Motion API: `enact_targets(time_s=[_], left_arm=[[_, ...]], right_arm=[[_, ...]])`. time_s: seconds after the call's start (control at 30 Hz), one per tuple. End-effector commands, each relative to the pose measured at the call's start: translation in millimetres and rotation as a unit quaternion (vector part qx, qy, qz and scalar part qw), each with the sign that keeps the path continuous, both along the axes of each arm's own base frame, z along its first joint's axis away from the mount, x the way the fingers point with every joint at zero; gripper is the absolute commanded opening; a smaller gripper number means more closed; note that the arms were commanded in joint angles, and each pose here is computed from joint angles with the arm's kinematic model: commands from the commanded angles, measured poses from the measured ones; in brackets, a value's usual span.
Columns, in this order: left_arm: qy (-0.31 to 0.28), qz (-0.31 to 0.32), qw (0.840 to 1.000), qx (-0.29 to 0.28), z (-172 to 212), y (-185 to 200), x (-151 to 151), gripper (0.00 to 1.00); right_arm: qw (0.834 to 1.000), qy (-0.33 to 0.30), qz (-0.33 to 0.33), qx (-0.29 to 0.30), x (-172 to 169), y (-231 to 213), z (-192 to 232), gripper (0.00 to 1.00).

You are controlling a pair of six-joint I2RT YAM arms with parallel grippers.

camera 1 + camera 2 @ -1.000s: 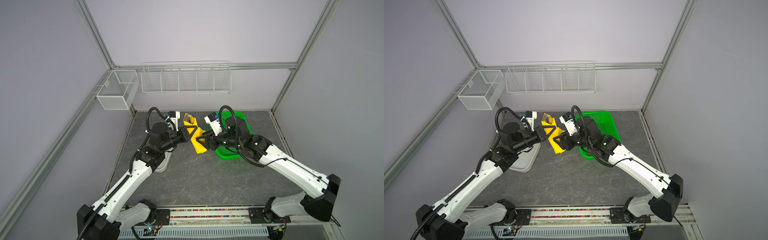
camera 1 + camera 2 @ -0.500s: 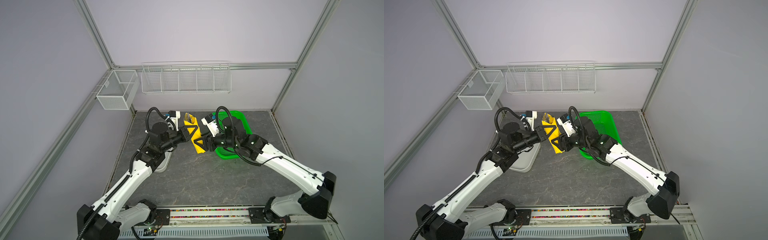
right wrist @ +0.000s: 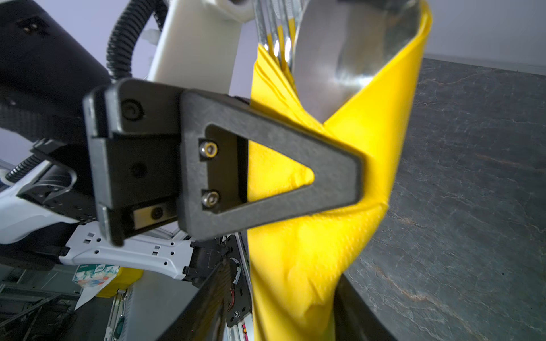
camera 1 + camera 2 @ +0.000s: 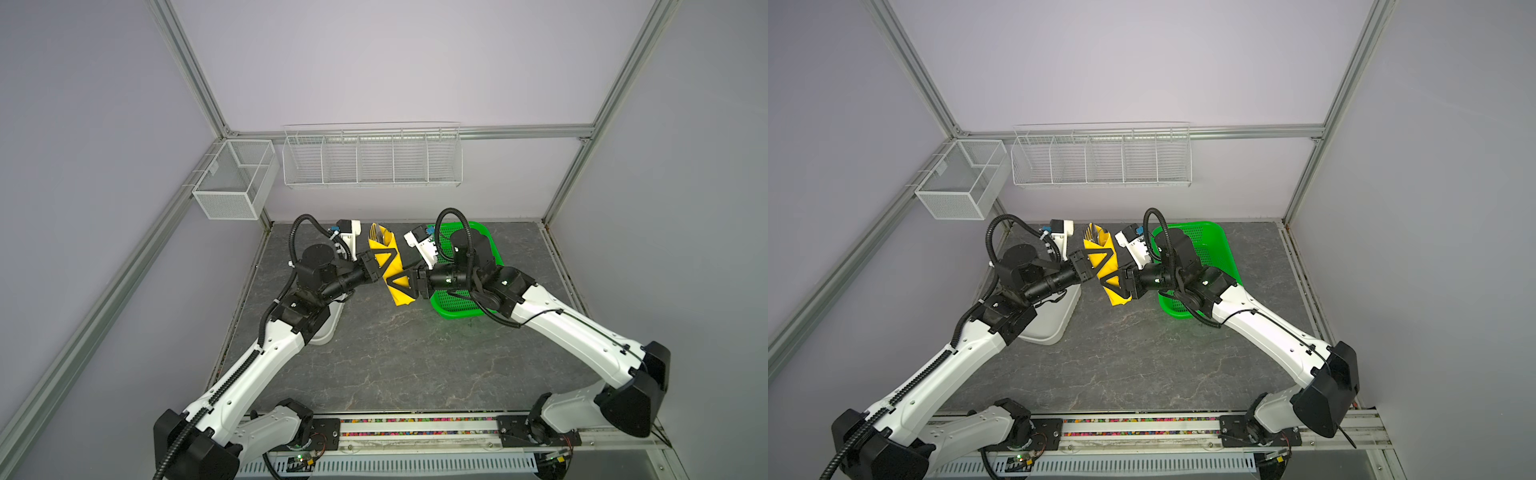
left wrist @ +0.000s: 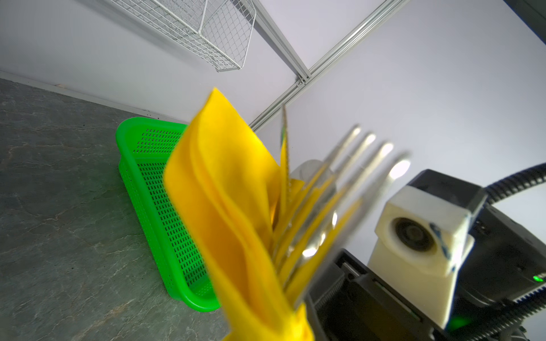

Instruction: Place the utensils on the paper napkin and roll it up

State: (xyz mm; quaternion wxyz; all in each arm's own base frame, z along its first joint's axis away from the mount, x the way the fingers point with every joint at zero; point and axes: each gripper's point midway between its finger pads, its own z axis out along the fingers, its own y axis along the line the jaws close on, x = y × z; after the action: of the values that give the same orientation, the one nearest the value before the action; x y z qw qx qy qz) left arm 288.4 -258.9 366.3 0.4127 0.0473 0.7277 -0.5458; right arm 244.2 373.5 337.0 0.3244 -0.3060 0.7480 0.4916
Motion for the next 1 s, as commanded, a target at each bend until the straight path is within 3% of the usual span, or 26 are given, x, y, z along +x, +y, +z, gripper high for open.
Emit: enact_targets(time_s=[0.0,0.3,0.4,0.53,0.97], left_arm=[[-0.032,-0.013,0.999,-0.029,28,-2,-7,0.0],[-0.033,-0.023,0.998,-0.041,33,-4,-8,0.0],[-0.034,-0.026,0.998,-0.044,34,-5,-9,0.0],[-0.035,-0.029,0.998,-0.045,34,-5,-10,0.0],[-0.038,-0.035,0.998,-0.042,34,-7,-11,0.01]], right_arm=[[0.999,0.01,0.038,0.035,-9,6,5,0.49],[0.996,0.028,0.072,0.051,-14,7,5,0.47],[0.994,0.033,0.085,0.054,-16,9,5,0.36],[0.994,0.033,0.084,0.058,-15,8,6,0.36],[0.991,0.036,0.096,0.085,-16,0,14,0.19]])
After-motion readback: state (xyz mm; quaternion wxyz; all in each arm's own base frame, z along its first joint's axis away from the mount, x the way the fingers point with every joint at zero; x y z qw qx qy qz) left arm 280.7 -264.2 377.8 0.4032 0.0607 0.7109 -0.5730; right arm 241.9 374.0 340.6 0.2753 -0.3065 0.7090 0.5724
